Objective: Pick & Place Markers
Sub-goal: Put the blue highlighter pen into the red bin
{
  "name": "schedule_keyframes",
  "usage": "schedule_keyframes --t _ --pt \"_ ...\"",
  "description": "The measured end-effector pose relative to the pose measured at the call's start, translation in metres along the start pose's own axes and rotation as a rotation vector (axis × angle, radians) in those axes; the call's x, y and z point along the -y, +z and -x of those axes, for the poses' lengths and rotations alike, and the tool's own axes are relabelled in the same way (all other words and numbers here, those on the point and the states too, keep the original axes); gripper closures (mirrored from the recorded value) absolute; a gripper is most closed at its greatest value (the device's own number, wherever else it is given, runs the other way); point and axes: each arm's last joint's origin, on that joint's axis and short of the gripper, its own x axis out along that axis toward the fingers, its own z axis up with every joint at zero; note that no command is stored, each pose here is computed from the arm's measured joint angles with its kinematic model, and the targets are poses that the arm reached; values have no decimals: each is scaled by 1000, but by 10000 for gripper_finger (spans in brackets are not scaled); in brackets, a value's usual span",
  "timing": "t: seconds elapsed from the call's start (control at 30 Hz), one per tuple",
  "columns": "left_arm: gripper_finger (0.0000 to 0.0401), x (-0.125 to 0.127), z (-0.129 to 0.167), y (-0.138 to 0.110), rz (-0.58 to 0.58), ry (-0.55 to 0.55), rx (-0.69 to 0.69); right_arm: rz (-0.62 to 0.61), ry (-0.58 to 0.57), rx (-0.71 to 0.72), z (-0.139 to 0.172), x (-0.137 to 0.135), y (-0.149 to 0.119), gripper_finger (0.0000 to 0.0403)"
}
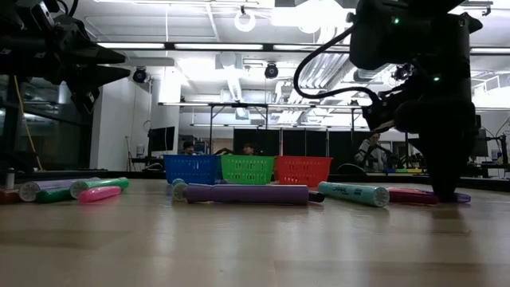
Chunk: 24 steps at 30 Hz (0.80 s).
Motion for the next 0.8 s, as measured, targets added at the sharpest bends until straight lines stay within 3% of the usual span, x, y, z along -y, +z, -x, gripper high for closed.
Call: schedule_keyframes --t 0.23,0.8 --pt "286 0 0 0 0 0 -1 -23 3 -10 0 0 0 377" --pt "286 0 0 0 0 0 0 -20 9 -25 6 0 0 378"
